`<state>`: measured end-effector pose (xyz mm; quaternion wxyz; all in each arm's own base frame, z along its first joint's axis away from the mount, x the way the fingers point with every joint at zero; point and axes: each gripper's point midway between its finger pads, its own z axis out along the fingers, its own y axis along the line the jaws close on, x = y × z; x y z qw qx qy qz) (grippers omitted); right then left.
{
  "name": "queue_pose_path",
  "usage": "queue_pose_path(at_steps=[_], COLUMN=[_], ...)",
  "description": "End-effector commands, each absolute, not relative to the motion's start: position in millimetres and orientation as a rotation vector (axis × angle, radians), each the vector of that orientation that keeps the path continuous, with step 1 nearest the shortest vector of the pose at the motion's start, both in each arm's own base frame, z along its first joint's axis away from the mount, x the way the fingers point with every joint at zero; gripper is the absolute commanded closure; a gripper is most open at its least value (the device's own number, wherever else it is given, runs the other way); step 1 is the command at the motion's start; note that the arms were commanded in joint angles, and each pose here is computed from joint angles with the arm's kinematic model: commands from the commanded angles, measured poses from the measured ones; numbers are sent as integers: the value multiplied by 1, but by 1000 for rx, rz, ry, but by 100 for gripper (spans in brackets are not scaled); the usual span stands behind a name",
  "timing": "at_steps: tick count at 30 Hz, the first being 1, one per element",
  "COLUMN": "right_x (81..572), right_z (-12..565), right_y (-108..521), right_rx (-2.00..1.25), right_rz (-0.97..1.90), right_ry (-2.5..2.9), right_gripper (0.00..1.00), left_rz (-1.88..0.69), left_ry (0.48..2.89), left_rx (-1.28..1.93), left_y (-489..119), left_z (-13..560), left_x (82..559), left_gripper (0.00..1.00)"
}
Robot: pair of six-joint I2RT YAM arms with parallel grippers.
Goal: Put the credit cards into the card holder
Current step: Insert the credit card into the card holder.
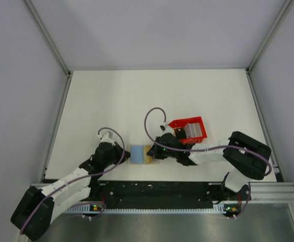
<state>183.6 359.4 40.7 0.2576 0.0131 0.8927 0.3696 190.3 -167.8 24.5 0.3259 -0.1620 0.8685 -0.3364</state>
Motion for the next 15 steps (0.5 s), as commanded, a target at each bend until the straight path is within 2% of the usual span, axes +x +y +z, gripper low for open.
queue_pose_path(at_steps=[1, 8, 15], right_x=[194, 195, 196], right_z=[52, 46, 31], right_y=[367, 368, 364], right_rx=[80, 113, 144], right_rz=[1066, 1137, 1084], right_ry=[2364, 2364, 2425], right_gripper=[100, 100, 100], left_rz=[-878, -877, -881], left_ry=[2256, 2258, 2254], left_rx=[-429, -425, -422], left_y=[-166, -166, -166], left_z=[23, 23, 24], left_x=[191, 191, 191], left_gripper=[100, 100, 100])
